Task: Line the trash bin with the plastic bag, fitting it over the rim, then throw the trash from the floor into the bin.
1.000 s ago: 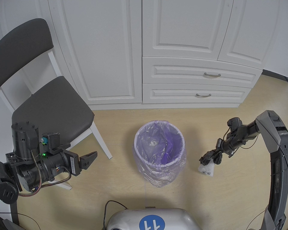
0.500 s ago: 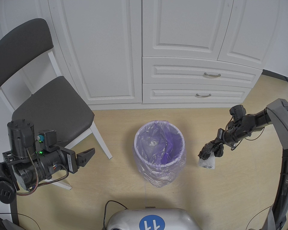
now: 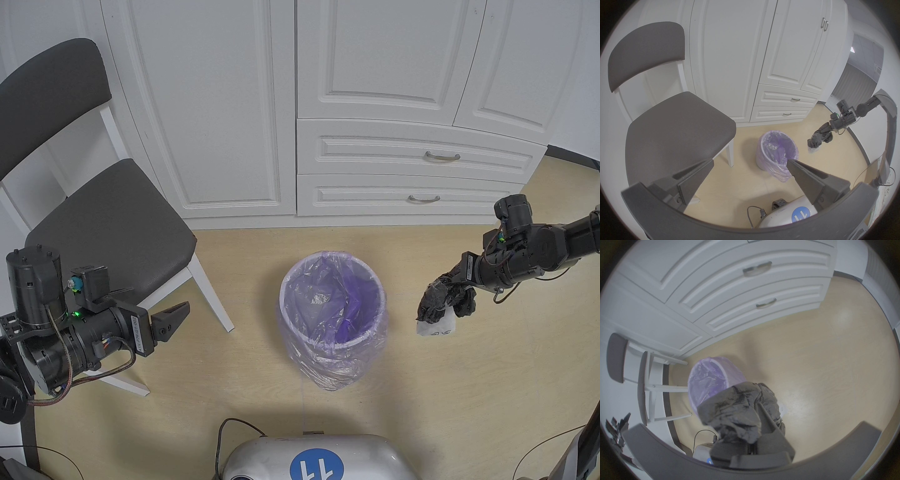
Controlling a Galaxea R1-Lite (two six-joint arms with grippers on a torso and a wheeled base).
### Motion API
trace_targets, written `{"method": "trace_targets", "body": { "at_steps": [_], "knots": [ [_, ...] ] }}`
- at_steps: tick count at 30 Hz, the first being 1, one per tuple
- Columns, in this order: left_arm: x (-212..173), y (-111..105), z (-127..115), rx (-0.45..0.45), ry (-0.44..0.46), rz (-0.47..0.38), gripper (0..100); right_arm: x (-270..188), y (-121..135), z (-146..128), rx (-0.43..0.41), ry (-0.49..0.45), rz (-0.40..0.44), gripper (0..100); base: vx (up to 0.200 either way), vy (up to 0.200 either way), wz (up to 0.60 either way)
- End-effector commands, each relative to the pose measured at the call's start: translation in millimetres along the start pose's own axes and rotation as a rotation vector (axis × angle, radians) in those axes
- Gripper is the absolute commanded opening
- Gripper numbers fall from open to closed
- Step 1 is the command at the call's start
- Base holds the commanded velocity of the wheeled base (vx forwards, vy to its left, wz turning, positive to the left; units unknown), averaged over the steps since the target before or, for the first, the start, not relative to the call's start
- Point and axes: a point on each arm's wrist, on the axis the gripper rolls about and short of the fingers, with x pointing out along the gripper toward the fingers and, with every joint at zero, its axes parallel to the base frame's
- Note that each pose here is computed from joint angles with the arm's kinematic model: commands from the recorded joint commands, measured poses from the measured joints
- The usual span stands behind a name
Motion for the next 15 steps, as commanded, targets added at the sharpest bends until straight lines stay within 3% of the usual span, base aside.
{"method": "trace_targets", "body": {
  "at_steps": [1,7,15],
  "knots": [
    [-1.1,1.4,1.1,-0.003,-0.007,0.007,100,-44.7,14.9,-6.2,-0.071,-0.079,0.043,0,0.0,0.0,0.0],
    [-1.7,2.9,1.6,-0.006,-0.01,0.013,100,-72.8,29.5,-13.8,-0.107,-0.119,0.07,0,0.0,0.0,0.0],
    [0.9,4.3,1.3,-0.011,-0.041,0.017,100,-101.6,45.4,-31.7,-0.226,-0.223,0.082,0,0.0,0.0,0.0]
  ]
}}
